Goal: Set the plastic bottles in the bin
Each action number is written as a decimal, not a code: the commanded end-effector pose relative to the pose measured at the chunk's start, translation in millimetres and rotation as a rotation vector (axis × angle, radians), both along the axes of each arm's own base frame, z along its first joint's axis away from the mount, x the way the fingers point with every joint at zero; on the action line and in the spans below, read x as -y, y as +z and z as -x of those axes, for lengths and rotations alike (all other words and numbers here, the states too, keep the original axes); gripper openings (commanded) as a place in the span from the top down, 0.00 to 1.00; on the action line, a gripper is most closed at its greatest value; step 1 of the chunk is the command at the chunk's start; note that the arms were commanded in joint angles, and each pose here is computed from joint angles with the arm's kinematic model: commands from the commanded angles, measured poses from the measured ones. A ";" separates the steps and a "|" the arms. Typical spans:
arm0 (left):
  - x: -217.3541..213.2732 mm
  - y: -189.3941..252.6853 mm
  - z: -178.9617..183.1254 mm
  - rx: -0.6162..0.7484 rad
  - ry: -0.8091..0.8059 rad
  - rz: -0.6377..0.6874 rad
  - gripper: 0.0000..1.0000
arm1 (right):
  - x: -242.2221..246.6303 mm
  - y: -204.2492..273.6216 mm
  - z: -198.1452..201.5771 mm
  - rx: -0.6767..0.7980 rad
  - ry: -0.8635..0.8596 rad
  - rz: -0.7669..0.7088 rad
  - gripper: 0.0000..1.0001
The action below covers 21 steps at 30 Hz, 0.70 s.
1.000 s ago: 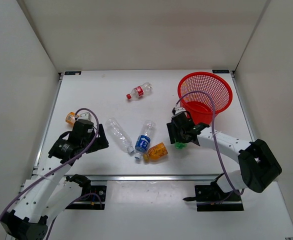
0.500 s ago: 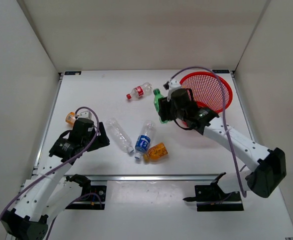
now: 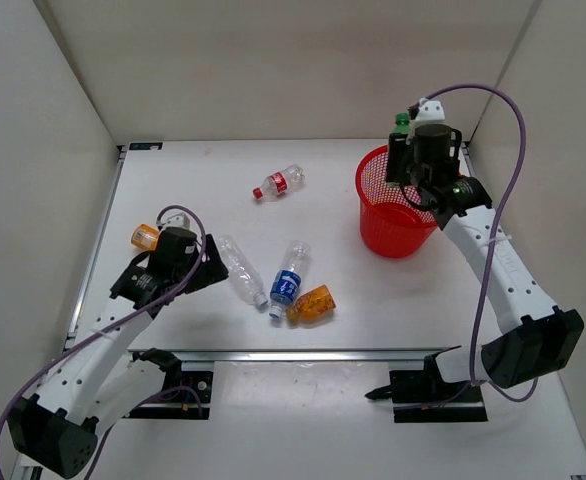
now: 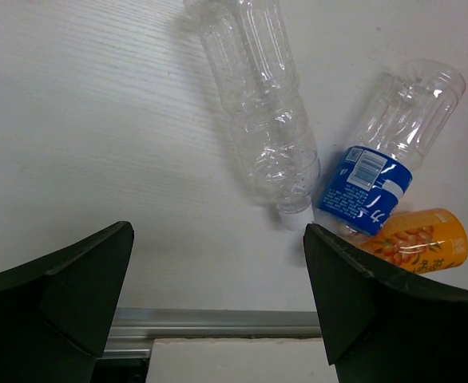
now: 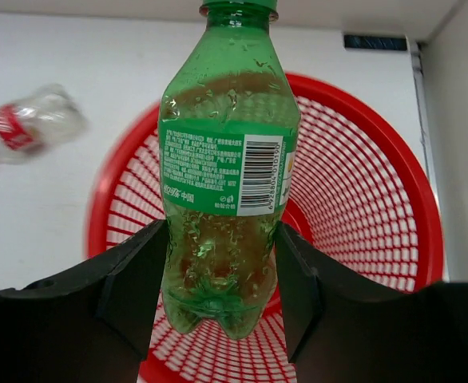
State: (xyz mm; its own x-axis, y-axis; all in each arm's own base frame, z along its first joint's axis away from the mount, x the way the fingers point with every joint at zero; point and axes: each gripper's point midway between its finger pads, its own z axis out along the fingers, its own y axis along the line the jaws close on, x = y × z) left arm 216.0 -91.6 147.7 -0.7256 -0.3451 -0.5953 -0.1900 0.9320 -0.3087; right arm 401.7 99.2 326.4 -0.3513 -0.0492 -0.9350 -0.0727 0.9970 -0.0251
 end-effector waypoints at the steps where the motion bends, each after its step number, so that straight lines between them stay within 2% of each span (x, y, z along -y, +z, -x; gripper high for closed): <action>1: 14.2 7.9 -13.2 0.044 0.001 0.057 0.02 | 35.1 -19.0 -0.1 -0.052 -0.087 0.004 0.66; 5: 18.0 1.0 -19.9 0.029 0.006 0.056 0.01 | 54.1 -43.1 3.1 -0.105 -0.123 -0.005 0.50; 6: 17.0 -2.8 -21.9 0.017 0.020 0.049 0.01 | 55.9 -42.2 3.3 -0.103 -0.125 -0.003 0.40; 8: 20.2 -2.9 -28.4 0.023 0.019 0.050 0.02 | 58.4 -40.1 4.9 -0.098 -0.135 -0.001 0.32; 12: 26.7 -5.7 -41.9 0.031 0.026 0.051 0.02 | 58.6 -23.6 9.1 -0.058 -0.129 0.016 0.04; 13: 29.4 -7.0 -45.8 0.025 0.032 0.051 0.01 | 55.6 -20.8 10.1 -0.054 -0.119 0.021 0.00; 21: 39.9 -25.7 -73.7 0.008 0.085 0.057 0.01 | 60.1 2.2 38.2 -0.017 -0.135 0.030 0.01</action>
State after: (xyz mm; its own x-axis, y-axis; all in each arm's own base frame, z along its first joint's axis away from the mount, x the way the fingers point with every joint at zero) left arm 265.3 -124.1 103.8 -0.7516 -0.3868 -0.5344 -0.2565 0.9177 -0.3035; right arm 376.5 43.8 292.9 -0.4495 -0.0319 -0.8927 0.0408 0.9976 -0.0562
